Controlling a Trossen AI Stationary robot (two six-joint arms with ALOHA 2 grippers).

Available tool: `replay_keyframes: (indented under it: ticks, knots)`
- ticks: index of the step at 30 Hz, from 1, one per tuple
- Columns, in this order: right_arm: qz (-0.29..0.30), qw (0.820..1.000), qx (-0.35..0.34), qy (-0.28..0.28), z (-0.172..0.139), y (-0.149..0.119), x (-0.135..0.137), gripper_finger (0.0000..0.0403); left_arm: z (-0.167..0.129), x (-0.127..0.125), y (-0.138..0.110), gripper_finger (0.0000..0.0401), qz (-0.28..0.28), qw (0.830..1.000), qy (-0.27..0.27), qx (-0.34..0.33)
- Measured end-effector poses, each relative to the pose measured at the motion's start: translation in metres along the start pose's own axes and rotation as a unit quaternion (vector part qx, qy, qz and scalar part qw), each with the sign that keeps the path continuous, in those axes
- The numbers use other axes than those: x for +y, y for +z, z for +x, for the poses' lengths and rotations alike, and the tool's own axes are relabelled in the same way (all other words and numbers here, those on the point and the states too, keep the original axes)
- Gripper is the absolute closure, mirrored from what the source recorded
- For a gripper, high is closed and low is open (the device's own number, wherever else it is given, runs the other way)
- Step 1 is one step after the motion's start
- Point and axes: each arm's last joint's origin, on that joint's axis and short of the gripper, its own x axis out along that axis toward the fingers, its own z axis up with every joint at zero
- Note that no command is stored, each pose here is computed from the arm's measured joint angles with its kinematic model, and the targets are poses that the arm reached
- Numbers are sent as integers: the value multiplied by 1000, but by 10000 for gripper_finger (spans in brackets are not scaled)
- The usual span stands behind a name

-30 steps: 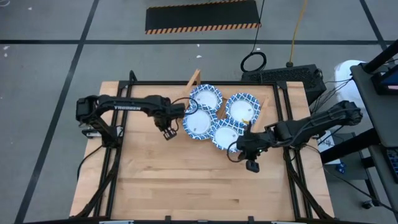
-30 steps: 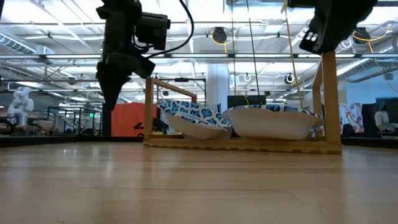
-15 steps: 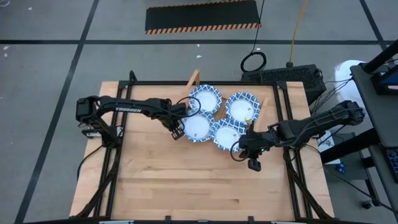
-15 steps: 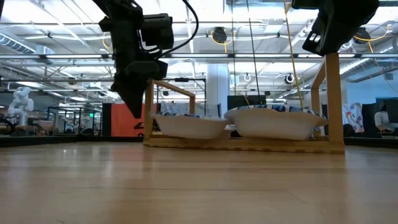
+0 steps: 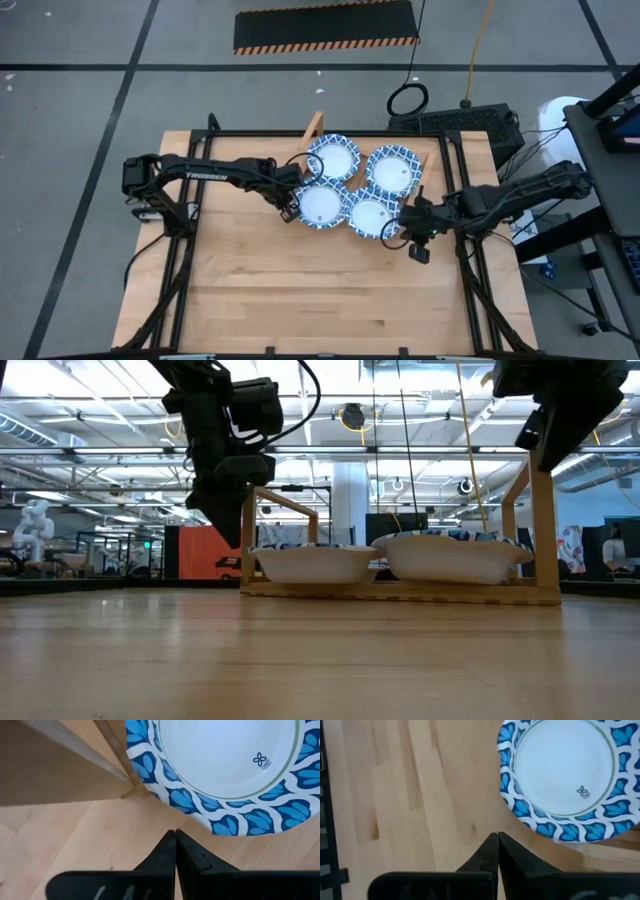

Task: Place and stack bowls onto a shelf
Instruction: Adjust the shelf in the center

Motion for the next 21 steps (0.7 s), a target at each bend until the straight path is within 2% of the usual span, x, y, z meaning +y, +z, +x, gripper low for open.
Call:
replay_keyframes:
  ticks: [4,9,14,21]
  knots:
    - [-2,1000,-3,-5,-4,-2,-2,403,0,0,0,398,-9,1000,0,1]
    - [8,999,29,-36,-6,-10,-7,403,0,-2,-1,398,-18,1000,-1,2]
    - [22,994,45,-95,-8,-17,-14,403,0,-8,-4,398,-9,1000,-3,4]
    - [30,994,37,-95,-10,-16,-14,403,-1,-16,-13,398,-12,999,-10,34]
